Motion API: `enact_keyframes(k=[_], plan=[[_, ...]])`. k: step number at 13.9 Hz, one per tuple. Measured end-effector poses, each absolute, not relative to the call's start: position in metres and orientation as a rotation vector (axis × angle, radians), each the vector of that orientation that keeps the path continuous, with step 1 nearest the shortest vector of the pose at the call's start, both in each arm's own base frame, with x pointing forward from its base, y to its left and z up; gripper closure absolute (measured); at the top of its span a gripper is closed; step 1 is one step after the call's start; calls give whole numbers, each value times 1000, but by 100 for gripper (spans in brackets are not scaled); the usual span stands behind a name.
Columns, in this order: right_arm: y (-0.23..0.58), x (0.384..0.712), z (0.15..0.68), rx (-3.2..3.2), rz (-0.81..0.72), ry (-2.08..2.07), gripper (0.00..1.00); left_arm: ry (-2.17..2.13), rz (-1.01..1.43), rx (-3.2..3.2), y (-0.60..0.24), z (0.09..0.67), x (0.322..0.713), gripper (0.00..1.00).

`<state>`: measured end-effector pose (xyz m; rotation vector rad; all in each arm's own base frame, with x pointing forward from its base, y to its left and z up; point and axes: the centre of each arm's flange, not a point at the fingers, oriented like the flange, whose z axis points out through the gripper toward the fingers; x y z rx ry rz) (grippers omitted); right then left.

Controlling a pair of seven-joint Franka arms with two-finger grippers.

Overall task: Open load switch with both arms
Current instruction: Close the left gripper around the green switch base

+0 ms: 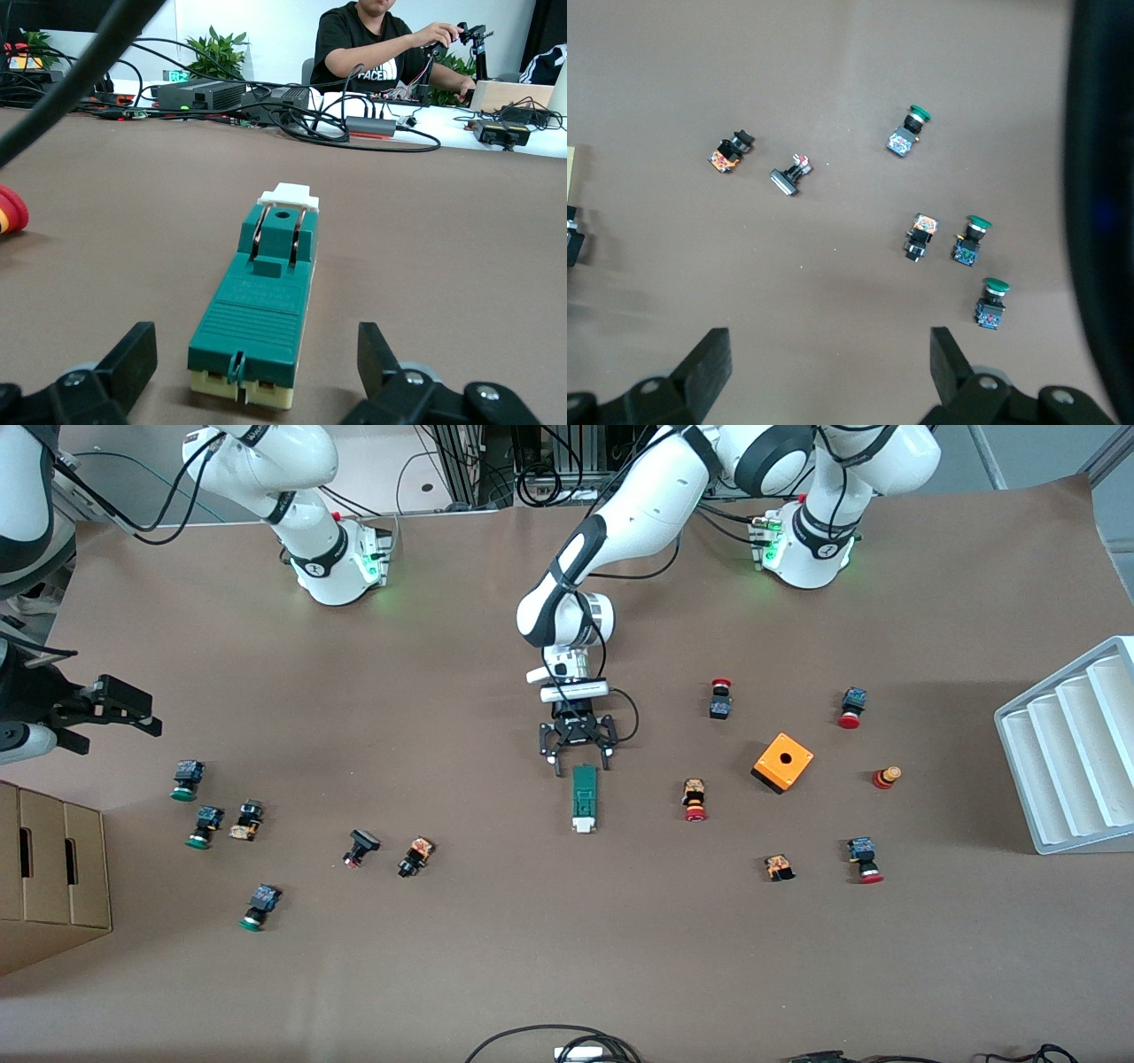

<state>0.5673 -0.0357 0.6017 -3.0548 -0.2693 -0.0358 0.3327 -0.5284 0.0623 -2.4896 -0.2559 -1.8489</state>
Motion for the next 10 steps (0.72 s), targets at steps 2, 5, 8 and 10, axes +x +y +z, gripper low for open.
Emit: enact_keyframes(k=[2,5,8,10], plan=[[-36,567,602,-3055,-36,-269,0,-258,-1848,-2488,-528,62,334,0],[-36,567,601,-3055,-35,-269,0,-255,-1849,-2485,-525,61,337,0],[-36,568,601,-3055,-35,-269,0,-237,-1851,-2484,-523,57,338,0],[-36,568,601,-3055,-34,-269,0,-233,-1847,-2487,-523,56,338,0]])
